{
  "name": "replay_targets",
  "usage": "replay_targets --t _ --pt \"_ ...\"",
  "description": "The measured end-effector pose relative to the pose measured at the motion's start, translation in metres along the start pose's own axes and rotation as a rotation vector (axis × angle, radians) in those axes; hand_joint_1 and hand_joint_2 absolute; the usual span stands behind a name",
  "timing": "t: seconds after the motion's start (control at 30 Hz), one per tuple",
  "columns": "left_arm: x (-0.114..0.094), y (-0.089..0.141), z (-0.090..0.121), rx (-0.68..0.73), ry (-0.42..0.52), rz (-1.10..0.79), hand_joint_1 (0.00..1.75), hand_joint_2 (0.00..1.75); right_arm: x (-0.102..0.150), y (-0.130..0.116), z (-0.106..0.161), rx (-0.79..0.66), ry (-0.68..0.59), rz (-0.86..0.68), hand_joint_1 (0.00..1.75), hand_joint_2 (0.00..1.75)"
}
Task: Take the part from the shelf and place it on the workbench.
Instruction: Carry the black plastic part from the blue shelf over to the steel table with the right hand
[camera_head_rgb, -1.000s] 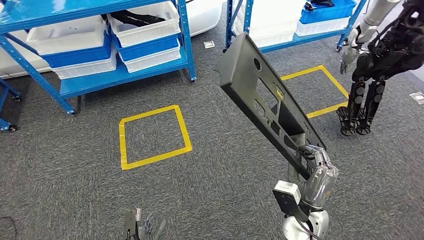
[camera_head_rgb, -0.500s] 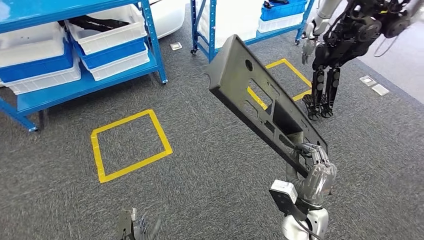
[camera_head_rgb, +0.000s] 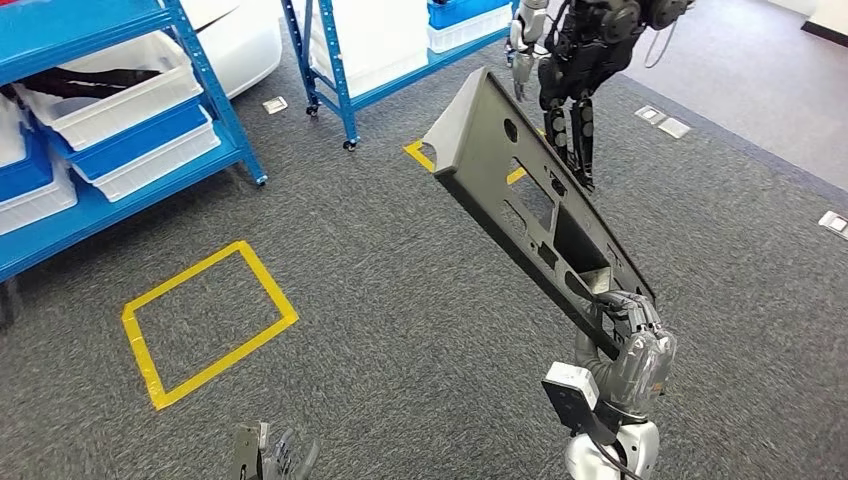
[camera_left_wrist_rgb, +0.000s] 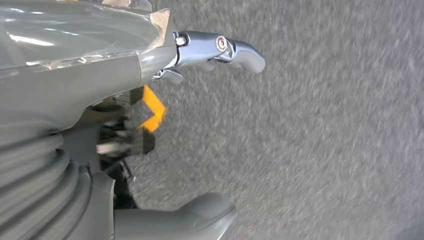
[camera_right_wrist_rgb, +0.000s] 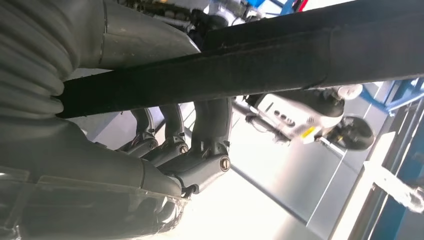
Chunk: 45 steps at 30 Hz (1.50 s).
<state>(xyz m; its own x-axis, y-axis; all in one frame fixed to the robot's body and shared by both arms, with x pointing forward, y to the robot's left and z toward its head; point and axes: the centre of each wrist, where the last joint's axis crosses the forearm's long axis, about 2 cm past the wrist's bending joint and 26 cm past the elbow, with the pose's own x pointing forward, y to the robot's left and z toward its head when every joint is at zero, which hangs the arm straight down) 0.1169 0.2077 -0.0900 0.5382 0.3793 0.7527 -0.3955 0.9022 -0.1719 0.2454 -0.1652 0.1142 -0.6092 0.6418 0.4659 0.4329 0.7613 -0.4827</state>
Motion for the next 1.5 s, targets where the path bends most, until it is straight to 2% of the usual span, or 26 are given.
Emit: replay_targets --t 0.37,0.8,1.0,1.5 --pt "-0.005 0.017 0.003 -0.005 0.002 -0.018 0.00 1.75 0.007 -0.003 -0.002 -0.003 -0.036 0.003 1.75 1.75" --pt "-0.008 0.033 0.005 0.012 -0.005 -0.017 0.00 1.75 0.033 -0.014 -0.036 -0.038 -0.191 0.002 1.75 1.75" --pt "-0.010 0.036 0.007 0.026 -0.005 -0.011 0.00 1.75 0.037 -0.016 -0.046 -0.055 -0.233 -0.011 1.75 1.75" --pt "-0.014 0.039 0.010 0.058 0.003 0.013 0.00 1.75 0.043 -0.014 -0.051 -0.053 -0.278 -0.024 1.75 1.75"
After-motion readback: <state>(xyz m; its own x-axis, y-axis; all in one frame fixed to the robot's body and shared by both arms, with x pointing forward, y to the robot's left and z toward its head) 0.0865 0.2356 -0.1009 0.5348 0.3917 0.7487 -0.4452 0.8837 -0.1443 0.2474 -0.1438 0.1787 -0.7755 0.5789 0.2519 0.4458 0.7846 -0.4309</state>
